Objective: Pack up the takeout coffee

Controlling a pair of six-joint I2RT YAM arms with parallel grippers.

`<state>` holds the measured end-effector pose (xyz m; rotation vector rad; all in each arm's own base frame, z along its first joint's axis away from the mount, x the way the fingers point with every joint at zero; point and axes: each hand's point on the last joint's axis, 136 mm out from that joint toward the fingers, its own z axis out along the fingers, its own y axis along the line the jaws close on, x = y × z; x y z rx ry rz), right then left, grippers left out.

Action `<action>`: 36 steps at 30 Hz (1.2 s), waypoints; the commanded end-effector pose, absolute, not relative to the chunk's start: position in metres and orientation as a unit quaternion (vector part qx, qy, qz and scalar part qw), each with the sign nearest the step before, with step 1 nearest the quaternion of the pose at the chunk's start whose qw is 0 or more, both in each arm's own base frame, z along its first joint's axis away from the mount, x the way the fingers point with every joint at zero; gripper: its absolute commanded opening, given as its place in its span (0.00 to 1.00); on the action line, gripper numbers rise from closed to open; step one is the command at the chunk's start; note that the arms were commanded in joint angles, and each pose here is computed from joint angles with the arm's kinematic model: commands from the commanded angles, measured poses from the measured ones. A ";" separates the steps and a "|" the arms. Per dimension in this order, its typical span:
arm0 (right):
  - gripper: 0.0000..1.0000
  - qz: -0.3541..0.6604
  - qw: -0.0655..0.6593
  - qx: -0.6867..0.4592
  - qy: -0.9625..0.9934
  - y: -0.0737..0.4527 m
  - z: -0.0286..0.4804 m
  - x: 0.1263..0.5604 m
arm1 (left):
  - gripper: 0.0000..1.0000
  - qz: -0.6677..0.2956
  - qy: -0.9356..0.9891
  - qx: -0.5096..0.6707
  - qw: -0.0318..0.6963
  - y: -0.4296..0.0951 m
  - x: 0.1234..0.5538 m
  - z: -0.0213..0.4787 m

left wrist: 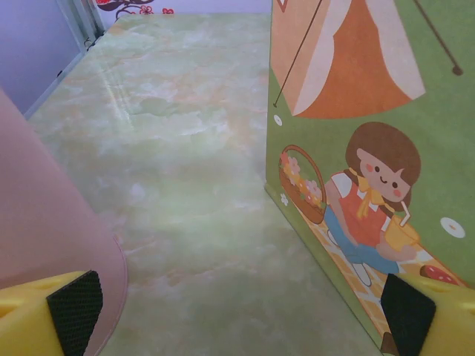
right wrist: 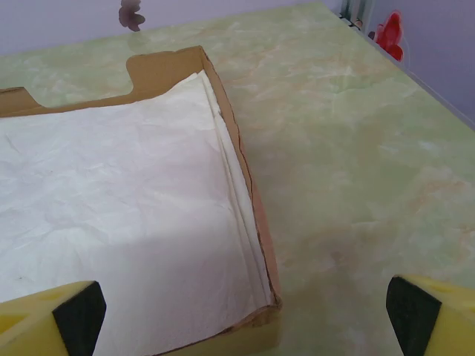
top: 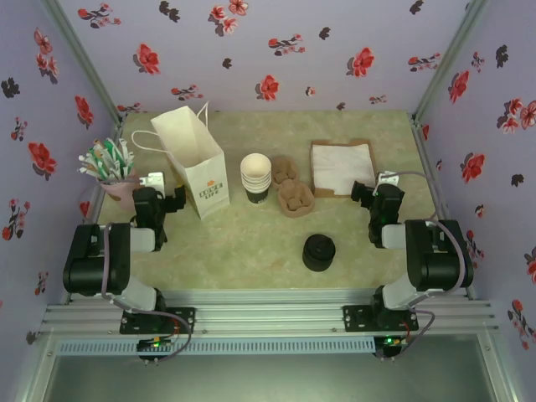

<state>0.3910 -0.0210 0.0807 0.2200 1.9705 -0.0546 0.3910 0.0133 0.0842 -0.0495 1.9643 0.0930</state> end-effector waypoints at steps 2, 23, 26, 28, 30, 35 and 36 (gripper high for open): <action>0.99 -0.024 0.553 0.084 0.829 -0.020 0.085 0.396 | 0.99 0.051 0.820 -0.022 0.570 0.018 0.398 0.094; 0.99 -0.024 0.552 0.085 0.829 -0.020 0.085 0.396 | 0.99 0.051 0.820 -0.022 0.570 0.018 0.398 0.095; 0.99 -0.024 0.552 0.084 0.829 -0.020 0.085 0.396 | 0.99 0.051 0.820 -0.022 0.570 0.018 0.398 0.094; 0.99 -0.024 0.552 0.085 0.829 -0.020 0.085 0.396 | 0.99 0.051 0.820 -0.022 0.570 0.018 0.398 0.094; 0.99 -0.024 0.553 0.085 0.829 -0.020 0.085 0.396 | 0.99 0.051 0.820 -0.022 0.570 0.018 0.398 0.094; 0.99 -0.024 0.552 0.085 0.829 -0.020 0.085 0.396 | 0.99 0.052 0.819 -0.020 0.571 0.018 0.397 0.094; 0.99 -0.024 0.553 0.084 0.828 -0.020 0.085 0.396 | 0.99 0.052 0.818 -0.019 0.573 0.017 0.396 0.095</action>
